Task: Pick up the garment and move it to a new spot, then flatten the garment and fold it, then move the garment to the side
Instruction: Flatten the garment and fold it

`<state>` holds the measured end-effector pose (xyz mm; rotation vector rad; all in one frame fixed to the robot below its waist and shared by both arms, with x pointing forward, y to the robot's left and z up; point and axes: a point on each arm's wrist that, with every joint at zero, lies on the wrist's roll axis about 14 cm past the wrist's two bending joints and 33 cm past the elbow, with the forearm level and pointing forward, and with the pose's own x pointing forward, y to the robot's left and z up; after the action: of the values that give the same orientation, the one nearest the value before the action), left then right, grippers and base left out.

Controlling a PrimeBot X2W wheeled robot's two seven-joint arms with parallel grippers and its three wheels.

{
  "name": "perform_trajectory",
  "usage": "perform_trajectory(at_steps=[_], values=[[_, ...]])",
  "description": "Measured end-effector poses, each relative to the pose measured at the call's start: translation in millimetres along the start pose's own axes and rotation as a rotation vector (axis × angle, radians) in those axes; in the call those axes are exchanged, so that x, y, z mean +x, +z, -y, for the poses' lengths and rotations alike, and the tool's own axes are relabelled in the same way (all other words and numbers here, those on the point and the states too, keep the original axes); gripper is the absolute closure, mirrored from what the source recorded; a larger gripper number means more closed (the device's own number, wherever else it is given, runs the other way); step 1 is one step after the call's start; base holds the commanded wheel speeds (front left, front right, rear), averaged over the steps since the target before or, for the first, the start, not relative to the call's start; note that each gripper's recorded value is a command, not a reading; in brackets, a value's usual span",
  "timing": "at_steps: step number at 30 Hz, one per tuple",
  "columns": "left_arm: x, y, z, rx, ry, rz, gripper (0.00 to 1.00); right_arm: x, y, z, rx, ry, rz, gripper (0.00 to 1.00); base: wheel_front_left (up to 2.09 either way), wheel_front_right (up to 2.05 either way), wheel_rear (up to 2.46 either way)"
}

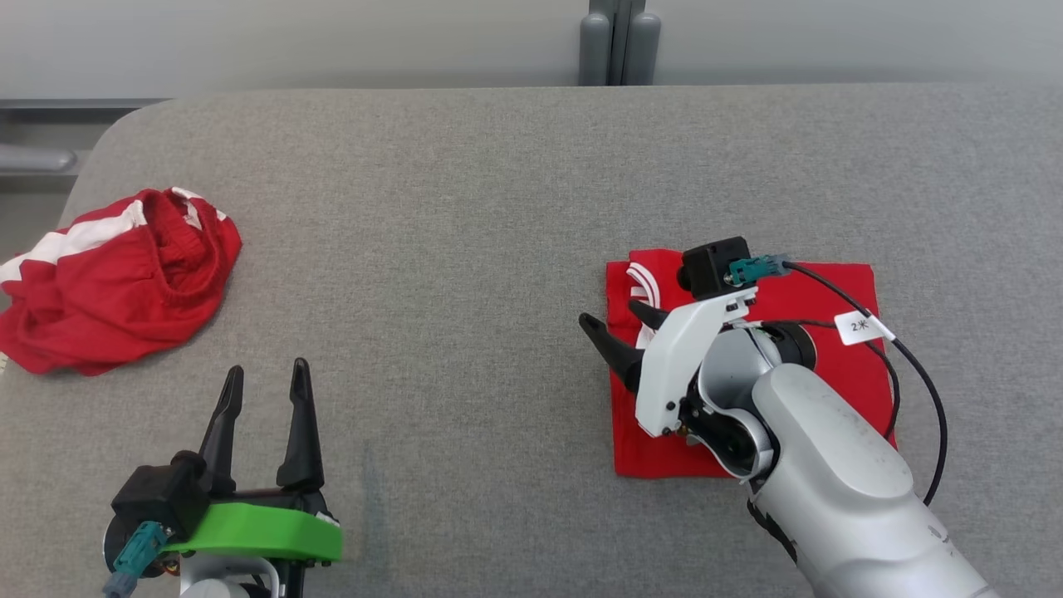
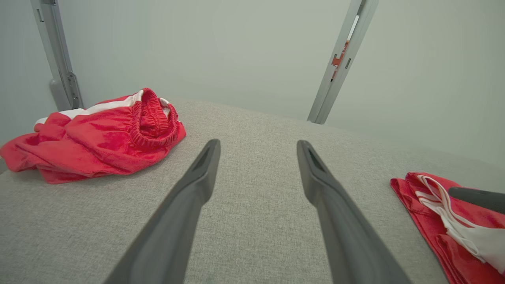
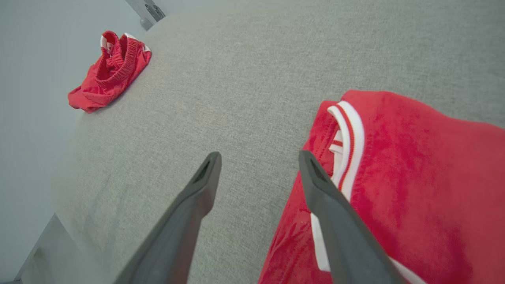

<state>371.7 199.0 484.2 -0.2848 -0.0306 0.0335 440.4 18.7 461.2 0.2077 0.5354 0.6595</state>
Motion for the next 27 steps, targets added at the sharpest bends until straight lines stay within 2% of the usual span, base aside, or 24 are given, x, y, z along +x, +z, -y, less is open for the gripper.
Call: perform_trajectory(at_steps=[3,7,9,12,16,19,27], values=[[1,1,4,-0.002,-0.012,0.004,0.0,-9,21,-6,0.007,0.031,0.081,0.0,0.0,0.0,0.0],[0,3,9,-0.005,-0.027,0.009,0.0,-35,50,4,0.004,0.022,0.22,0.0,0.0,0.0,0.0],[-2,2,11,-0.007,-0.032,0.008,0.0,-51,64,14,-0.025,-0.003,0.291,0.0,0.0,0.0,0.0],[-4,3,14,-0.009,-0.04,0.01,0.0,-79,76,38,-0.125,-0.084,0.364,0.0,0.0,0.0,0.0],[-7,5,16,-0.011,-0.048,0.015,0.0,-109,74,55,-0.25,-0.171,0.42,0.0,0.0,0.0,0.0],[-9,4,19,-0.013,-0.056,0.014,0.0,-130,65,74,-0.297,-0.255,0.438,0.0,0.0,0.0,0.0],[-9,5,28,-0.017,-0.084,0.018,0.0,-170,43,97,-0.335,-0.416,0.521,0.0,0.0,0.0,0.0]])
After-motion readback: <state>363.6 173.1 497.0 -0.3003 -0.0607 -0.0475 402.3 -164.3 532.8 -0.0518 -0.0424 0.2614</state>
